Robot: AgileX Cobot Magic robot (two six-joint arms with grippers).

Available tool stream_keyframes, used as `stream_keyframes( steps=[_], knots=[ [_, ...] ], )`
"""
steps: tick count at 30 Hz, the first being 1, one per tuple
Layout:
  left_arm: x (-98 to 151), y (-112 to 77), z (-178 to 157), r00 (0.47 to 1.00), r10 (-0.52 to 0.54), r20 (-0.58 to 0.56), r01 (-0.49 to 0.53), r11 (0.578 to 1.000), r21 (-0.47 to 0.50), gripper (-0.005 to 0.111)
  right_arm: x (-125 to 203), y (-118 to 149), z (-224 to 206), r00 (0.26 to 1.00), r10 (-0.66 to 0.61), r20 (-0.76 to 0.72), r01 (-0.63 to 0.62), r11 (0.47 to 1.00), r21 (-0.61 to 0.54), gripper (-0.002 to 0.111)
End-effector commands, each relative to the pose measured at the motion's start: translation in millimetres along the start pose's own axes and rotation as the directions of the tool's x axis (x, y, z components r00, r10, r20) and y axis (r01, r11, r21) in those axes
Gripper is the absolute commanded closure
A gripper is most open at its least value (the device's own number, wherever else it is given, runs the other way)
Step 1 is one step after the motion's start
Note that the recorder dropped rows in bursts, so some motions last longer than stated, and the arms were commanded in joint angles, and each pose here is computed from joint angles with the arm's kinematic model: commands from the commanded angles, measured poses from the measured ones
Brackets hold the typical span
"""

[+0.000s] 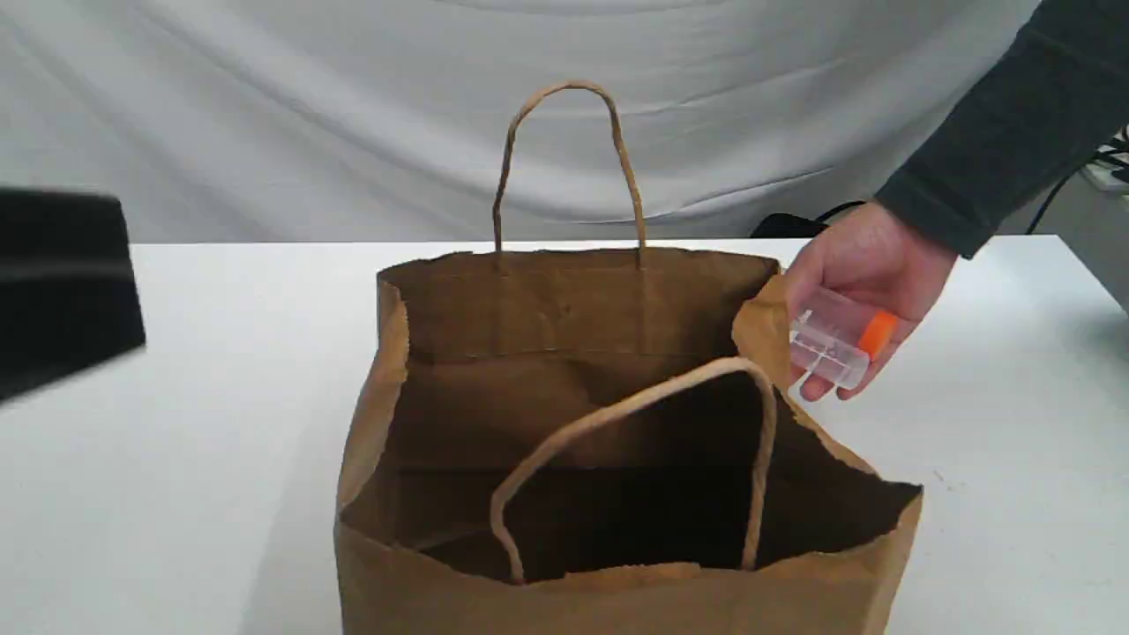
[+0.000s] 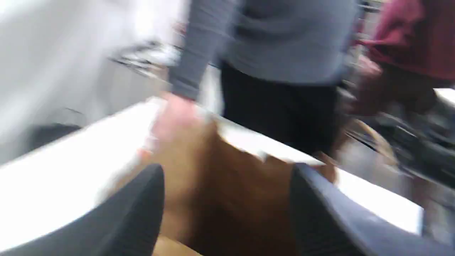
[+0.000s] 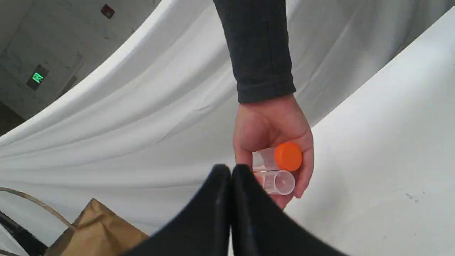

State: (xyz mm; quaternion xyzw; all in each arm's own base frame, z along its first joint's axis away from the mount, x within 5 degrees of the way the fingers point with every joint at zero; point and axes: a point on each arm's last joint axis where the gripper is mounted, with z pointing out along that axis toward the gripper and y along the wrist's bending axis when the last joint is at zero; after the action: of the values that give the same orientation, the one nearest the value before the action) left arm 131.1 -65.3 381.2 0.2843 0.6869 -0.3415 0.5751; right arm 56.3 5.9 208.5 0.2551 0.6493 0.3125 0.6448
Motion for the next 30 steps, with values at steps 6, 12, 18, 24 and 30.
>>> stream_keyframes(
  steps=[6,12,18,24,30],
  knots=[
    [-73,45.4,-24,0.948,0.303,0.102,-0.18,0.77,-0.613,0.07,2,-1,0,1.0,-0.01,-0.013,0.01,1.0,-0.002,0.108],
    [-77,78.8,-15,0.94,0.306,-0.154,-0.327,0.666,-0.67,0.072,2,-1,0,1.0,-0.01,-0.013,0.01,1.0,-0.002,0.108],
    [-60,108.3,-17,0.928,0.114,-0.355,-0.352,0.58,-0.735,0.092,2,-1,0,1.0,-0.01,-0.013,0.01,1.0,-0.002,0.108],
    [-39,87.6,-19,0.877,-0.273,-0.396,-0.089,0.717,-0.692,0.107,2,-1,0,1.0,-0.01,-0.013,0.01,1.0,-0.002,0.108],
    [-42,32.3,14,0.922,-0.162,-0.353,0.144,0.987,-0.077,0.107,2,-1,0,0.999,-0.041,-0.013,0.041,0.999,0.0,0.108]
  ],
)
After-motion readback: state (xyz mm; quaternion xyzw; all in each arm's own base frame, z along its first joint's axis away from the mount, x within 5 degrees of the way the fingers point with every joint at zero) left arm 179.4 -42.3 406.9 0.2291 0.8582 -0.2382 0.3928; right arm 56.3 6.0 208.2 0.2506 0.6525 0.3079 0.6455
